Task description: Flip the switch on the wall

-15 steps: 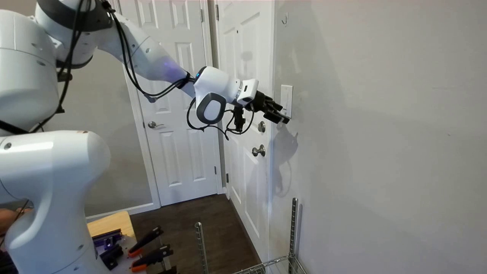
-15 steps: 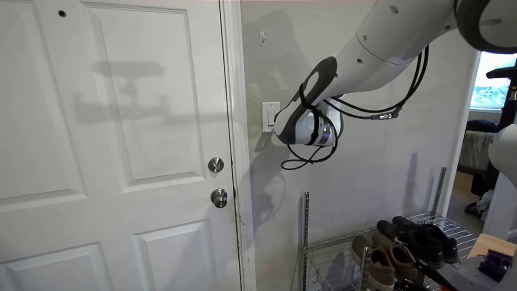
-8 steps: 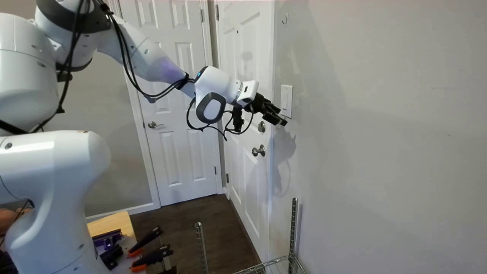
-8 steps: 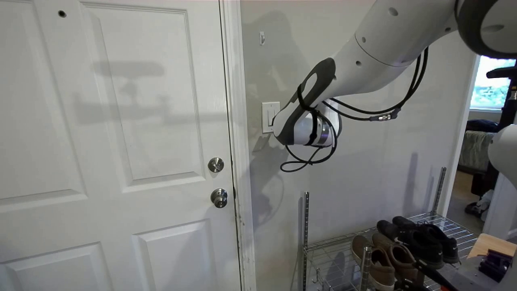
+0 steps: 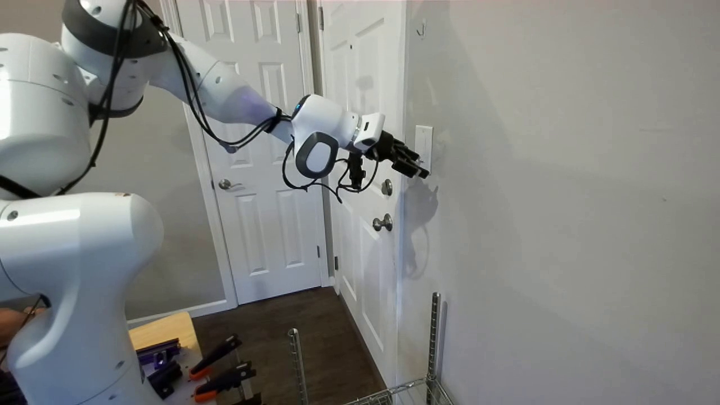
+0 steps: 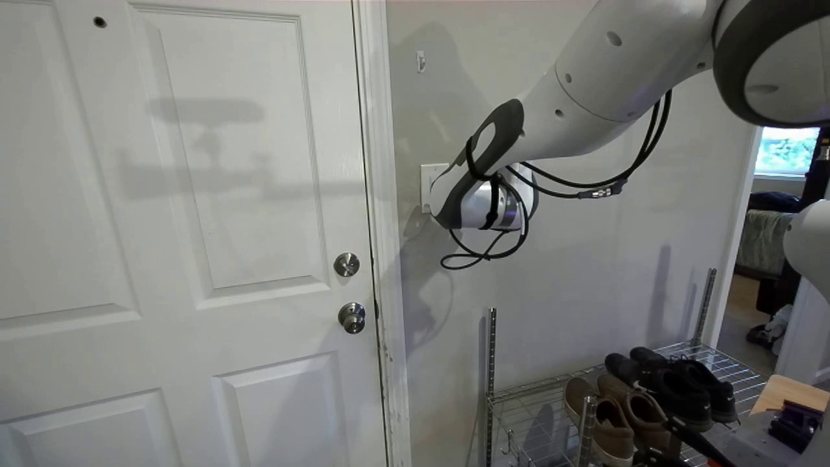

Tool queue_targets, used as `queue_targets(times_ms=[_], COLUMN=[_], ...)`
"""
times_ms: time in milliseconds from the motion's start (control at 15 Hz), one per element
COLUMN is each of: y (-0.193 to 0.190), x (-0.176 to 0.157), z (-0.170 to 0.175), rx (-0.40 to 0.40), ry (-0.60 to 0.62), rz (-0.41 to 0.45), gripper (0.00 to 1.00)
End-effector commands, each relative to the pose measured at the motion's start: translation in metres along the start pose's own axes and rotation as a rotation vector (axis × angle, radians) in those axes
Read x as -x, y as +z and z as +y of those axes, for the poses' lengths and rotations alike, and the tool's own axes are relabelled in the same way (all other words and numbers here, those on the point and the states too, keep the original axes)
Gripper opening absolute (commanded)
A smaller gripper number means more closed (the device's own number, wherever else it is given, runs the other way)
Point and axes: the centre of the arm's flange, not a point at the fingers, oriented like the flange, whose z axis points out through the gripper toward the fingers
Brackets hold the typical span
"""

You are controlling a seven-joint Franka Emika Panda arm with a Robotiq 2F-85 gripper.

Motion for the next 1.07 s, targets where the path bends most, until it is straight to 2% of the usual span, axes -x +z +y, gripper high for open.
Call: queue_targets(times_ms=[0, 333, 800, 1000], y=[0.008, 0.026, 0.019, 0.003], x=[-0.005, -0.011, -0.022, -0.019], z=[-0.014, -0.030, -0.008, 0.004], rx=[0.041, 0.068, 0.108, 0.130], ry=[0.027, 0.056, 0.105, 0.097], rz=[0.018, -0.011, 0.001, -0.045], gripper=[1.00, 1.00, 1.00, 1.00])
